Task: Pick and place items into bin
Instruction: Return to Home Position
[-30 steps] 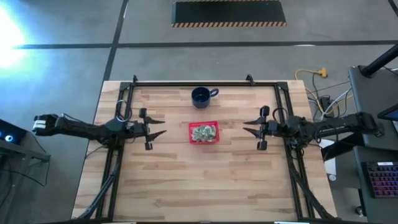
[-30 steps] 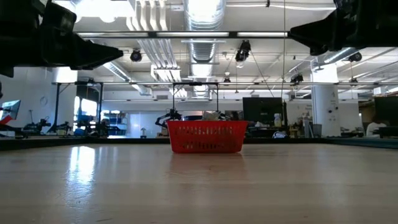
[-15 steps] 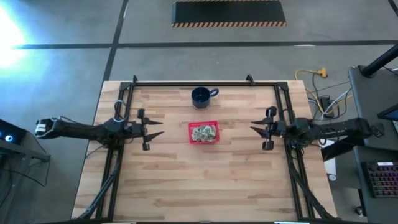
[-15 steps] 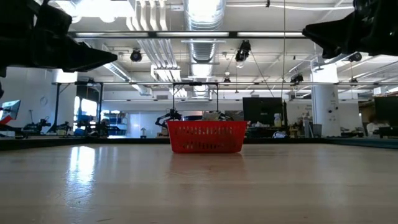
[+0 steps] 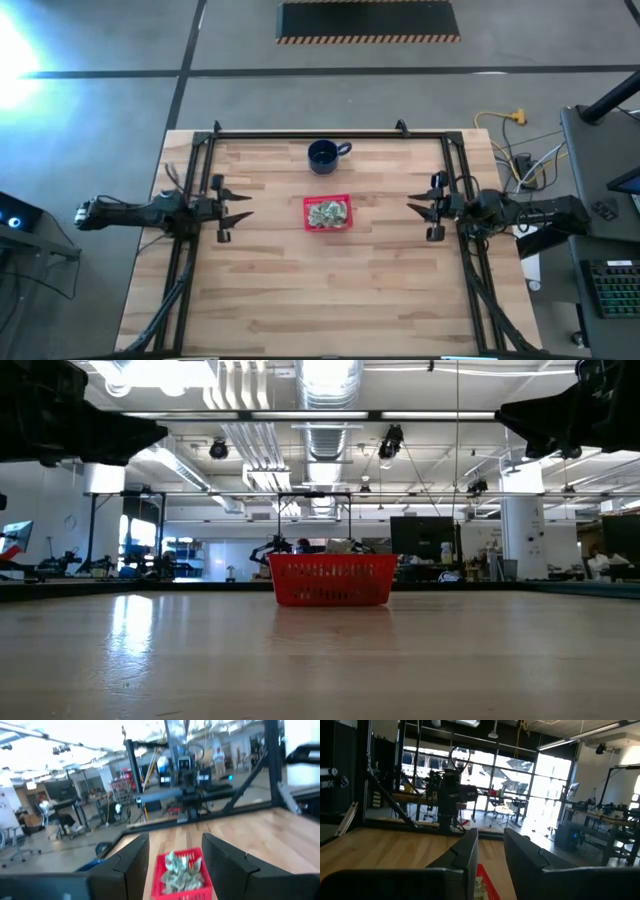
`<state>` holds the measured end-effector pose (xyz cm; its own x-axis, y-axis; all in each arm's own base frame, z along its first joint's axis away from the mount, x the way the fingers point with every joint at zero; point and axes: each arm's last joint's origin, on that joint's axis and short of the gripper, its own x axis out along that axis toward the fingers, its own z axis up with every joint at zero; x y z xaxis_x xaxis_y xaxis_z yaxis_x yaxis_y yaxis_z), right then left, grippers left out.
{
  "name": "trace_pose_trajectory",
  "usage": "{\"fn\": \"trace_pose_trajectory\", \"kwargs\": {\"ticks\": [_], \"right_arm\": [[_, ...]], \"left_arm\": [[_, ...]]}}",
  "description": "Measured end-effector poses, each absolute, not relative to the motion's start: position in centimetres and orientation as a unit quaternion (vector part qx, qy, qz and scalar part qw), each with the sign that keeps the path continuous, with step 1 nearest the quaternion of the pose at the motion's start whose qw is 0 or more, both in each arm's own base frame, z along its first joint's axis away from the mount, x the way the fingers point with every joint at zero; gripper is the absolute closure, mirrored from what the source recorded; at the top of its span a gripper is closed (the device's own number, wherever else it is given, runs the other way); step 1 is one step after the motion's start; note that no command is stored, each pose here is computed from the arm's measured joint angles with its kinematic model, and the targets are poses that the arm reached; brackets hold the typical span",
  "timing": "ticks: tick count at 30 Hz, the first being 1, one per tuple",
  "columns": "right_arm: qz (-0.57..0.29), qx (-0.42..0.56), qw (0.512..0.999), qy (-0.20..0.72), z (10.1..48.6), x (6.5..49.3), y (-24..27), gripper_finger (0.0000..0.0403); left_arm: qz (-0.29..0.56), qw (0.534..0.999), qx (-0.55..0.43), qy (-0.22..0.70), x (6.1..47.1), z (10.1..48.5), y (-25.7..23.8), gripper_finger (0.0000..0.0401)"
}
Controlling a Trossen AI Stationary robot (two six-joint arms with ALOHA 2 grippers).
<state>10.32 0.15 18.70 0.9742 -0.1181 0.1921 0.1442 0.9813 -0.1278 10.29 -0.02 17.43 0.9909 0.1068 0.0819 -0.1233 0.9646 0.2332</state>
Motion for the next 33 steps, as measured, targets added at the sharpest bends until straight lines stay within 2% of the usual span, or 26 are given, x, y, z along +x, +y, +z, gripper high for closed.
{"fn": "trace_pose_trajectory", "kwargs": {"ticks": [15, 23, 33], "right_arm": [[-0.056, -0.08, 0.994, -0.04, 17.6, 10.1, 0.2, 0.0324], [-0.059, -0.082, 0.995, -0.003, 16.8, 10.1, 0.1, 0.0318], [-0.059, -0.096, 0.993, 0.021, 16.4, 10.1, 0.1, 0.033]], "left_arm": [[0.016, 0.992, 0.128, -0.002, 9.9, 16.6, -0.3, 0.0234], [0.014, 0.991, 0.134, 0.011, 10.1, 16.4, -0.3, 0.0234], [0.011, 0.992, 0.122, 0.031, 10.3, 16.1, -0.3, 0.0234]]}}
